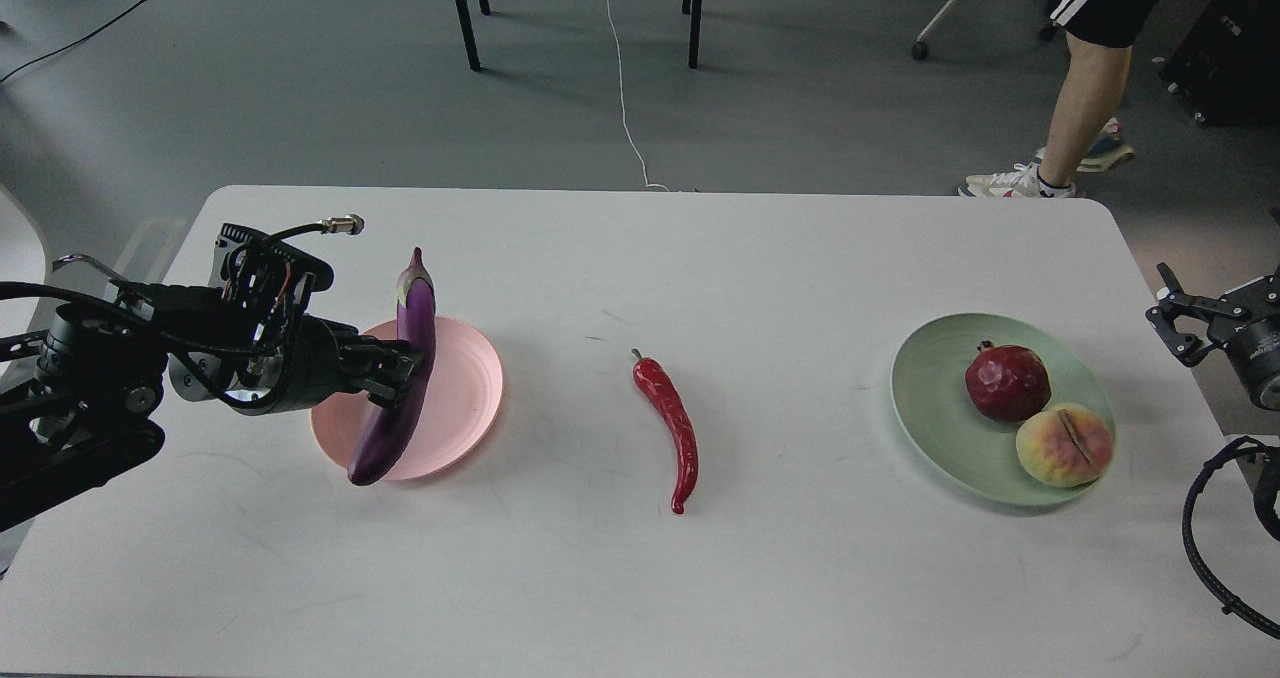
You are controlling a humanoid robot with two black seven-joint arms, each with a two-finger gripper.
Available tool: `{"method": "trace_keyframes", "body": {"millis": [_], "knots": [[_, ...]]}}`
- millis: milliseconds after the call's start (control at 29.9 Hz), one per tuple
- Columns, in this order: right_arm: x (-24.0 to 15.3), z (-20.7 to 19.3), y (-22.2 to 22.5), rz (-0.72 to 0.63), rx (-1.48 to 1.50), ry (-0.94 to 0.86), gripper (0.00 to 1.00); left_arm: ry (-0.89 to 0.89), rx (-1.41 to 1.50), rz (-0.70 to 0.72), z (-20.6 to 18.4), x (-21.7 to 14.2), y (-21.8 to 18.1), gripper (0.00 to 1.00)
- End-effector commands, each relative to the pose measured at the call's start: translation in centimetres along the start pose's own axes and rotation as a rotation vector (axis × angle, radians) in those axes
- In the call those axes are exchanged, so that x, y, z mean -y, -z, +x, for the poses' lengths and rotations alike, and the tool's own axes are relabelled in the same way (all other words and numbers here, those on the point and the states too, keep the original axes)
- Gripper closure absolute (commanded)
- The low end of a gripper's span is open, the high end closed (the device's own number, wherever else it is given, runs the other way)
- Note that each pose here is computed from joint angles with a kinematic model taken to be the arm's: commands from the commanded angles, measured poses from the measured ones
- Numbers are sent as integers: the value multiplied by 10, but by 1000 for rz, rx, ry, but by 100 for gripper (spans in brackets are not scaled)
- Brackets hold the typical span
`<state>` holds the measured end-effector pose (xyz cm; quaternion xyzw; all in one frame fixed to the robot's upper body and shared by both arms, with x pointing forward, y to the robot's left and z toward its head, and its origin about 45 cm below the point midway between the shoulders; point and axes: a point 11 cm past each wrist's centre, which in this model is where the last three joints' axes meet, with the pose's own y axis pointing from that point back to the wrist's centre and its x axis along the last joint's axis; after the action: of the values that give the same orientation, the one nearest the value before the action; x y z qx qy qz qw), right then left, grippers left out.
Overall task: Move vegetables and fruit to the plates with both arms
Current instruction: 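Lift the eggplant and lower it onto the pink plate, then move the left gripper to the red chili pepper and grasp it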
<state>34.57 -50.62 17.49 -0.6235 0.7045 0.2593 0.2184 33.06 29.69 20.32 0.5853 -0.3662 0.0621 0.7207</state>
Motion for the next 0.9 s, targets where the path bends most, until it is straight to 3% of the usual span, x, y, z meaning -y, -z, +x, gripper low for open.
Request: {"method": "trace_keyframes", "body": {"millis": [0,67,469,636,870], "knots": [[0,1,3,2,-5,-2,1,14,-15,26,-6,3,8,64],[-1,2,4,3,-8,-3,1,15,-20,29,-6,5,9,48],[-1,1,4,4,-7,-3,1,-20,-23,11,8,4,4,28],[-1,2,2,1,-5,-4,1,-120,24,-81,53,10,-36,24],[-1,3,5,5,-9,-6,1,-212,130,-261,105,23,-122,24]]}}
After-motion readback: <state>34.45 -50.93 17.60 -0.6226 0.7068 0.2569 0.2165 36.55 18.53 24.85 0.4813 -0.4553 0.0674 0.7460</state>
